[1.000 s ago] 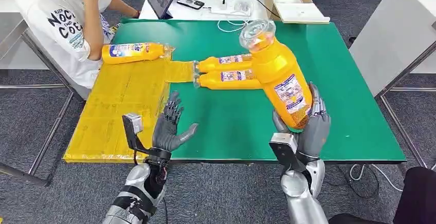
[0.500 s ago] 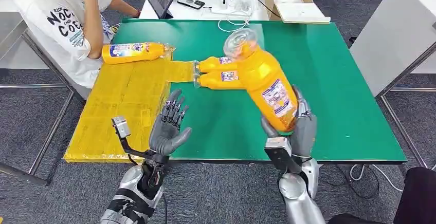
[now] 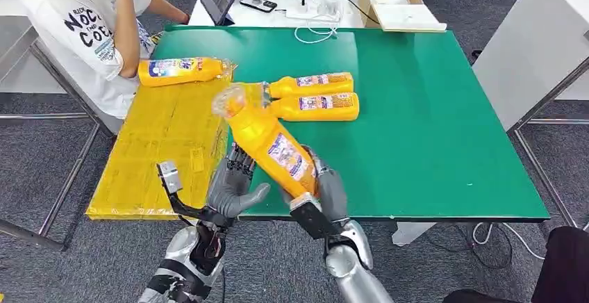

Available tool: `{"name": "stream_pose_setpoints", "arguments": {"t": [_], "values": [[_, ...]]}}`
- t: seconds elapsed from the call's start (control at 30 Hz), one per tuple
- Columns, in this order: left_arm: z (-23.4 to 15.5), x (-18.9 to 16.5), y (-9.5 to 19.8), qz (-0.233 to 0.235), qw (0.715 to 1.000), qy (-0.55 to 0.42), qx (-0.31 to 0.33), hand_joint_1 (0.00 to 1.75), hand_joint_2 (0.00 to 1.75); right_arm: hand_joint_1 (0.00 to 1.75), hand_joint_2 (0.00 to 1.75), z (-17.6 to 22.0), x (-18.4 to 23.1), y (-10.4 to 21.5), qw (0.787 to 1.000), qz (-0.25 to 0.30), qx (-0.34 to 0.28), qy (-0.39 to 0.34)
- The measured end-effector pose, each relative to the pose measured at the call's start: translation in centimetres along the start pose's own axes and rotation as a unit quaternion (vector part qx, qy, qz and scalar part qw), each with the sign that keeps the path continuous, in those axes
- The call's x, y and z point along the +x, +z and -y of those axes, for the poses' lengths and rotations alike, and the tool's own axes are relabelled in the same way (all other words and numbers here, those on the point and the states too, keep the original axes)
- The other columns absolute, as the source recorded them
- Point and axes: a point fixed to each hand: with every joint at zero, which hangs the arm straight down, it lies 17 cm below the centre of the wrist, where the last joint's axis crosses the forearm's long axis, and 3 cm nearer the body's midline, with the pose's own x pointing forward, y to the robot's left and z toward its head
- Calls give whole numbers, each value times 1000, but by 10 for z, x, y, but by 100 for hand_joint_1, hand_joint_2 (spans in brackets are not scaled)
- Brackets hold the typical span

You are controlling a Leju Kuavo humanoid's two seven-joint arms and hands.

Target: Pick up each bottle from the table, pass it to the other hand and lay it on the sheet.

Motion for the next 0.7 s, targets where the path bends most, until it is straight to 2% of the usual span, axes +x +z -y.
{"name": "stream_pose_setpoints", "arguments": {"t": [0.23, 0.5, 0.7], "values": [[6, -3, -1, -5, 1000, -5, -9, 0, 175, 175, 175, -28, -9, -11, 999, -23, 36, 2], [5, -2, -3, -4, 1000, -6, -9, 0, 175, 175, 175, -36, -12, -17, 999, -28, 46, 6], [-1, -8, -6, -14, 1000, -25, 1, 0, 175, 175, 175, -44, -7, -22, 996, -15, 55, 67]]}}
